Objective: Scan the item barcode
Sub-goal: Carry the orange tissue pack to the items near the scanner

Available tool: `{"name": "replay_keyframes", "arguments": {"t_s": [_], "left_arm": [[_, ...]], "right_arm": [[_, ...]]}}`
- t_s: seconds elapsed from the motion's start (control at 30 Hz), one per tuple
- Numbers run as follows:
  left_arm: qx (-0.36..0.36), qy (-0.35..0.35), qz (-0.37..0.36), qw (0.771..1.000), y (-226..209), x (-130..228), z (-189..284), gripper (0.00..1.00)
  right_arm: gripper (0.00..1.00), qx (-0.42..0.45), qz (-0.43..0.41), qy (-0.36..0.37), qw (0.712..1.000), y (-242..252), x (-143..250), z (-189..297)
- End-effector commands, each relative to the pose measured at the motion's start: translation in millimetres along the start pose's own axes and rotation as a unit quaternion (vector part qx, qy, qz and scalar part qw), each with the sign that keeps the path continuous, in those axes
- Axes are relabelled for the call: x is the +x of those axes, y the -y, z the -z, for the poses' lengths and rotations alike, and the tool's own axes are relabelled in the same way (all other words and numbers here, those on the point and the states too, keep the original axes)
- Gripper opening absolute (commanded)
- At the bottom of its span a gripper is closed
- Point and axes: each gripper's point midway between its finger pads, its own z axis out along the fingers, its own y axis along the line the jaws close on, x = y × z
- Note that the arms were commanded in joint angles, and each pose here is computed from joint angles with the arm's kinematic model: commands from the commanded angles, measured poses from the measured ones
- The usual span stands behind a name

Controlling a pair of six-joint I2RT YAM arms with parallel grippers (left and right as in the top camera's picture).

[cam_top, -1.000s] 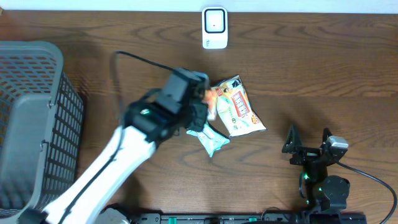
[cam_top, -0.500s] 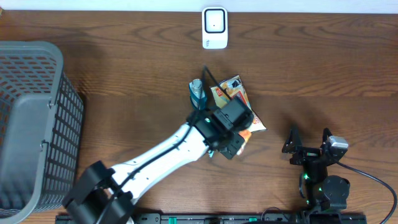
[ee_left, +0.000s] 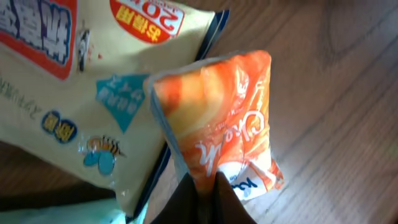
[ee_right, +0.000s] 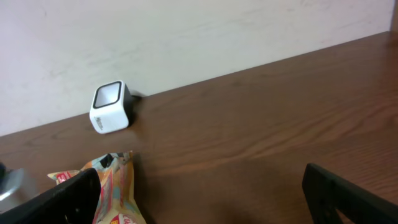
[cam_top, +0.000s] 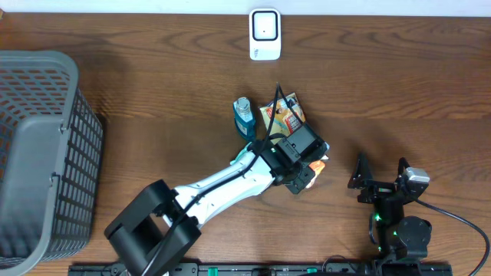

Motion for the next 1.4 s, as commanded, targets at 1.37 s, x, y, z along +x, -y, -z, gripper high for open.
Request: {"name": "replay_keyframes", "arguments": {"t_s": [1.37], "left_arm": [[-0.002,0.022,-0.083,0.996,-17.8,-11.8,-53.6,0.07]], "right_arm": [[0.99,0.003,0.004,0.001,1.000,0.8,0.0,0.2]]}}
